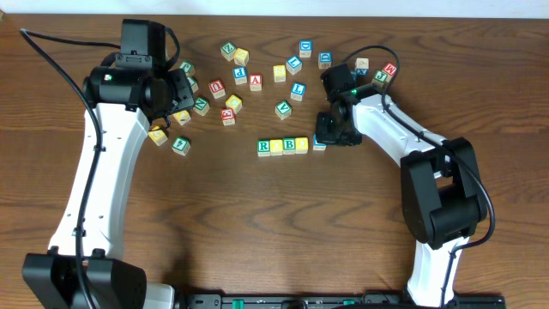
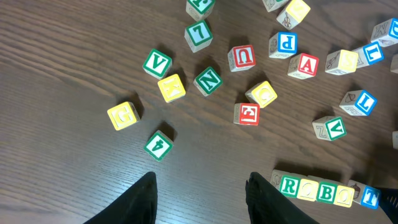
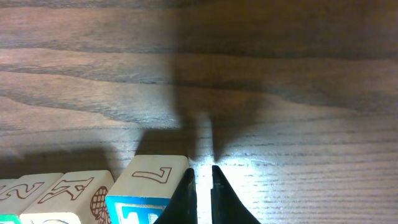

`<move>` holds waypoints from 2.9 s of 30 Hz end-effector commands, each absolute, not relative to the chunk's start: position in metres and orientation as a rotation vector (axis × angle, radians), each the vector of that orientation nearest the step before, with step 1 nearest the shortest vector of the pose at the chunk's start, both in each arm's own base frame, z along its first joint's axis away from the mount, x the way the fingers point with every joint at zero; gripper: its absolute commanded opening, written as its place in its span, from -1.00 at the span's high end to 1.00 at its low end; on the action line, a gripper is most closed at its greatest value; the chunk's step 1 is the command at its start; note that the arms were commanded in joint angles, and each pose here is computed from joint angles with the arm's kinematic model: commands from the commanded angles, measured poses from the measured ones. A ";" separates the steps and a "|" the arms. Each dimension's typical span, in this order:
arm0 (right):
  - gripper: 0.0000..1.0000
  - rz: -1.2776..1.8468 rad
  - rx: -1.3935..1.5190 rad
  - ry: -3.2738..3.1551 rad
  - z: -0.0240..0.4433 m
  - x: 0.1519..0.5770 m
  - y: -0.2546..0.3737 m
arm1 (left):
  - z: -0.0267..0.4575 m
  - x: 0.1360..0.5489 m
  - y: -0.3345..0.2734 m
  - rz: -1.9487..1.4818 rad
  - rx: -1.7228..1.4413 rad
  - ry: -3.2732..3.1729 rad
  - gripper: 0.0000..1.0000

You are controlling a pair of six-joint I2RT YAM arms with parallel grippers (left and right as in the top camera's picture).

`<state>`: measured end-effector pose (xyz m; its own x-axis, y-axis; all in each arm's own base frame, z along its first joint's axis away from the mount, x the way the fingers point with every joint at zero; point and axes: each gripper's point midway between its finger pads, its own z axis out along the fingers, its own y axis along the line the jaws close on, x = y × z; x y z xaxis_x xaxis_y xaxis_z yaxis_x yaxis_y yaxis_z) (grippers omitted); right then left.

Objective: Spell out ROBOT
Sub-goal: 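Push the T block leftward with the right gripper against the O block, then raise the right gripper away from the finished row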

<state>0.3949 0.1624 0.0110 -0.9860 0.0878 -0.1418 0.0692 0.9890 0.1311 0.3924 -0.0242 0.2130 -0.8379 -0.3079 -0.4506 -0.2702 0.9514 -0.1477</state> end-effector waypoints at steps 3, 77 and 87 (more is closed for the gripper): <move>0.89 0.190 0.033 2.982 0.006 0.395 0.166 | 0.205 0.391 -0.023 -0.094 -0.405 2.641 0.08; 0.81 0.297 -0.057 2.900 0.012 0.412 0.184 | 0.205 0.391 -0.023 -0.094 -0.405 2.641 0.08; 0.69 0.248 0.240 2.950 0.008 0.412 0.146 | 0.205 0.391 -0.023 -0.094 -0.406 2.641 0.09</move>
<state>0.4129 0.1539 0.0145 -0.9763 0.1256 -0.1761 0.0915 0.9775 0.1900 0.3924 -0.0242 0.2130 -0.8379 -0.3079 -0.4506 -0.2702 0.9514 -0.1477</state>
